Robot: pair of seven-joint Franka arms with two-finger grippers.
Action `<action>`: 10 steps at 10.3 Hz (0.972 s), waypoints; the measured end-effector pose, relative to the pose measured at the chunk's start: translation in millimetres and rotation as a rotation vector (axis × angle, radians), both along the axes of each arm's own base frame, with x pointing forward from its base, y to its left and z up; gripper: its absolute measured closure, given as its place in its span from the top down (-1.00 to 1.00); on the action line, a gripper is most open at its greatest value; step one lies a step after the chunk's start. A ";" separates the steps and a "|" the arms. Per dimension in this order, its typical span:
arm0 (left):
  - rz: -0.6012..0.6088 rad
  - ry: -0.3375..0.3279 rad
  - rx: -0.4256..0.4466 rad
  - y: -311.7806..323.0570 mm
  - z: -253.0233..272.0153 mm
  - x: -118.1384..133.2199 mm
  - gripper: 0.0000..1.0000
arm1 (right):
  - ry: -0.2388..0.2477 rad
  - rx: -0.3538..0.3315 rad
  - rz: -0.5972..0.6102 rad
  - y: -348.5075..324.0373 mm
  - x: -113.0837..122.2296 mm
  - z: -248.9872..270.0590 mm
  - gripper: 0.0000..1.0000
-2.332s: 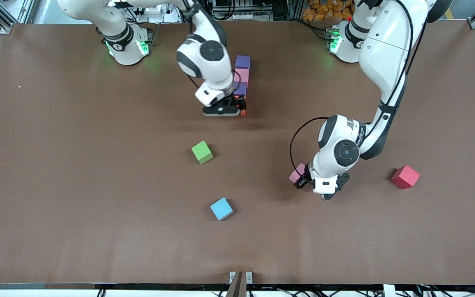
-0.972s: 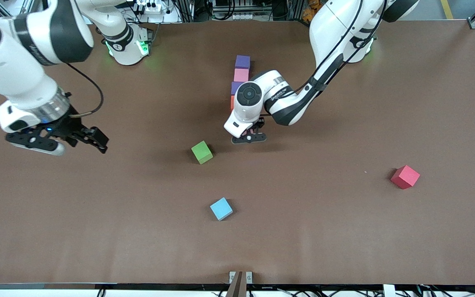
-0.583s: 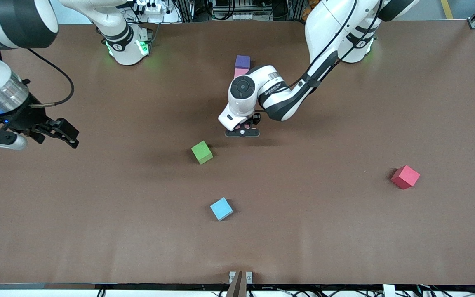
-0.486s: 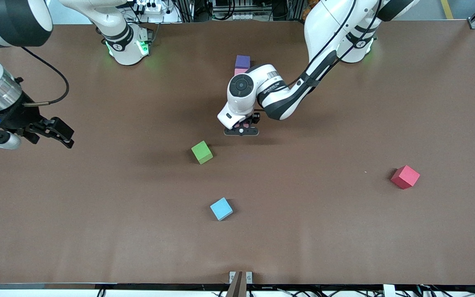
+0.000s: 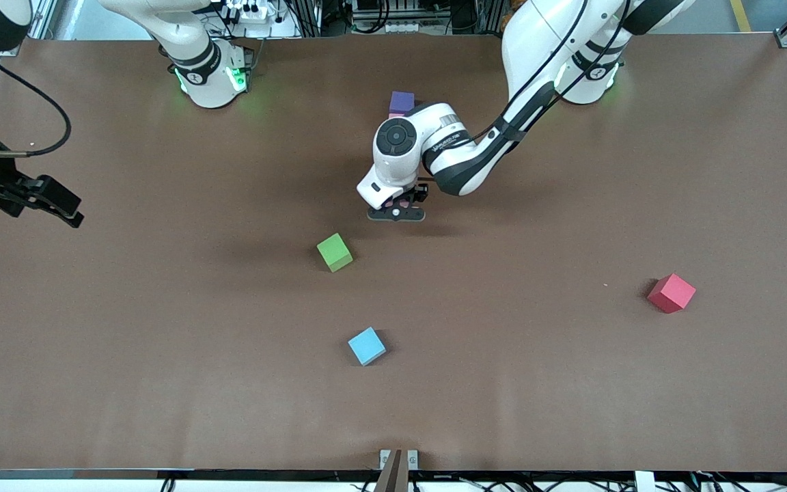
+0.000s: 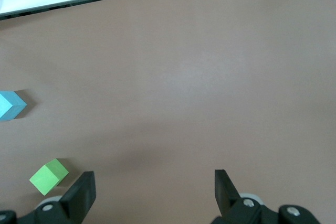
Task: Arrange blocks into number 1
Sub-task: 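Place the pink cube below the orange cube with the left gripper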
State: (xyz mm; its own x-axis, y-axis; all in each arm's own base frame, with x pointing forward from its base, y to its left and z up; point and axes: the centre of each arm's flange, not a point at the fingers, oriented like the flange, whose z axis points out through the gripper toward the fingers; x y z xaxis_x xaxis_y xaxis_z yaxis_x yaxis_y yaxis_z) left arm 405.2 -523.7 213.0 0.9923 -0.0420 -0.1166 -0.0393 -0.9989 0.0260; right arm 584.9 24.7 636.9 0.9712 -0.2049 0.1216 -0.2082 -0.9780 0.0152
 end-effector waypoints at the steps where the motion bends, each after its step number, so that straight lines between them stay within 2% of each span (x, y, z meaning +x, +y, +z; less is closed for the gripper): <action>1: -0.009 -0.008 0.003 -0.1 0.1 0.1 0.26 | 0.004 0.000 -0.009 -5.0 -0.8 2.1 1.00; 5: -0.020 -0.026 -0.017 -4.6 2.8 -1.4 0.26 | 0.031 -0.002 -0.018 -10.0 -3.4 1.0 1.00; 10: -0.038 -0.025 -0.019 -10.8 1.3 -11.4 0.26 | 0.031 -0.001 -0.017 -9.3 -2.5 1.9 1.00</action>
